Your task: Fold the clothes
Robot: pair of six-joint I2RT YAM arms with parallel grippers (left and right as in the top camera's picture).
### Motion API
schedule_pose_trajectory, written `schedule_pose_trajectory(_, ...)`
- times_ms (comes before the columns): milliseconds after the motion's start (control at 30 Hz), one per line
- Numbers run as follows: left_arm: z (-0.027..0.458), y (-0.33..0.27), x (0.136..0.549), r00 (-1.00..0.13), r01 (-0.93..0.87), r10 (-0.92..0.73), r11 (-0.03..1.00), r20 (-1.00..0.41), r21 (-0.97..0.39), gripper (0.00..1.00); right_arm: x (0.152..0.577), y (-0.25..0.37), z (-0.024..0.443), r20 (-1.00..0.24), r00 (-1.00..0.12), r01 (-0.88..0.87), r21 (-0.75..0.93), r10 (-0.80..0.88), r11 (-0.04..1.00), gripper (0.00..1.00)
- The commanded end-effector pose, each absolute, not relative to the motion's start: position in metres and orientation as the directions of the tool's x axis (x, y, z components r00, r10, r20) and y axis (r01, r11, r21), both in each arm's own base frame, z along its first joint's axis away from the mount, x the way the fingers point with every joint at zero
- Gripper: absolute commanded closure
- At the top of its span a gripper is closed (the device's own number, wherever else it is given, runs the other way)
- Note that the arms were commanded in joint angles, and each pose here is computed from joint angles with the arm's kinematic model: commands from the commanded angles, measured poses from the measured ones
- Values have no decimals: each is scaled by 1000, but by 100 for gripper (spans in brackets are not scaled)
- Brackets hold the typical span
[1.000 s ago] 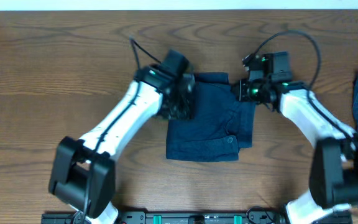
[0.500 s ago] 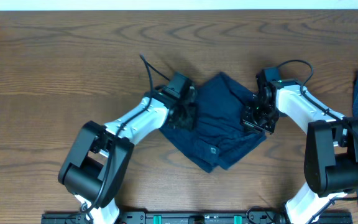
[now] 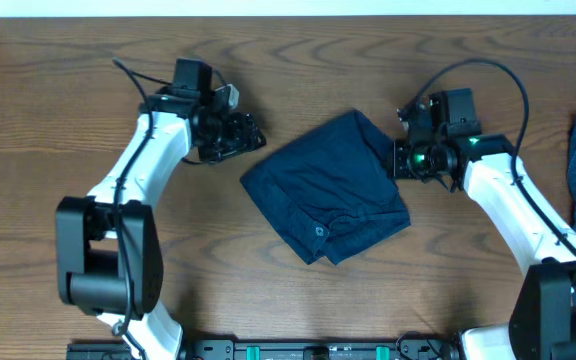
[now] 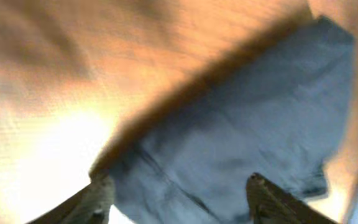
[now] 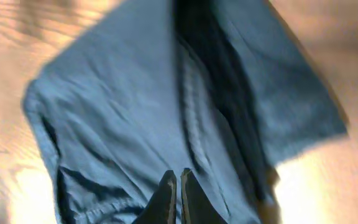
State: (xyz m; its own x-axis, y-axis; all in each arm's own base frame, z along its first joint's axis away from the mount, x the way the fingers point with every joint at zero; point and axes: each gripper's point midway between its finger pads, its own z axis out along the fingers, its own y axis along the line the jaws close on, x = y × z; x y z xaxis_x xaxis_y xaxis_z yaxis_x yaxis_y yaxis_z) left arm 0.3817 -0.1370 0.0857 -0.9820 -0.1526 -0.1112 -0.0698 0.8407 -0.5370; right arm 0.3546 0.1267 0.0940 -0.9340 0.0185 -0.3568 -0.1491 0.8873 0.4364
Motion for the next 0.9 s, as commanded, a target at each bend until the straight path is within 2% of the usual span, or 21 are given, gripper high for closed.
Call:
schedule_pose_trajectory(0, 111, -149, 365, -988, -69, -137, 789, -66, -610, 23, 357, 150, 92, -403, -912, -271, 450, -77, 851, 95)
schedule_pose_trajectory(133, 100, -145, 328, -986, -167, -135, 805, 99, -570, 20, 367, 152, 59, -375, -924, -237, 395, -79, 887, 93)
schedule_pose_trajectory(233, 90, -141, 309, -975, -212, -137, 813, 175, -542, 20, 365, 141, 22, -274, -962, -111, 360, -9, 926, 96)
schedule_pose_trajectory(433, 50, -137, 270, -940, -301, -165, 814, 299, -496, 18, 346, 136, -23, -106, -993, 10, 355, 51, 935, 99)
schedule_pose_trajectory(700, -1, -168, 253, -926, -366, -235, 751, 295, -549, 5, 339, 133, -30, -65, -995, 44, 337, 70, 940, 99)
schedule_pose_trajectory(867, -13, -202, 251, -929, -368, -260, 720, 262, -589, 1, 339, 133, -30, -65, -995, 43, 337, 69, 940, 98)
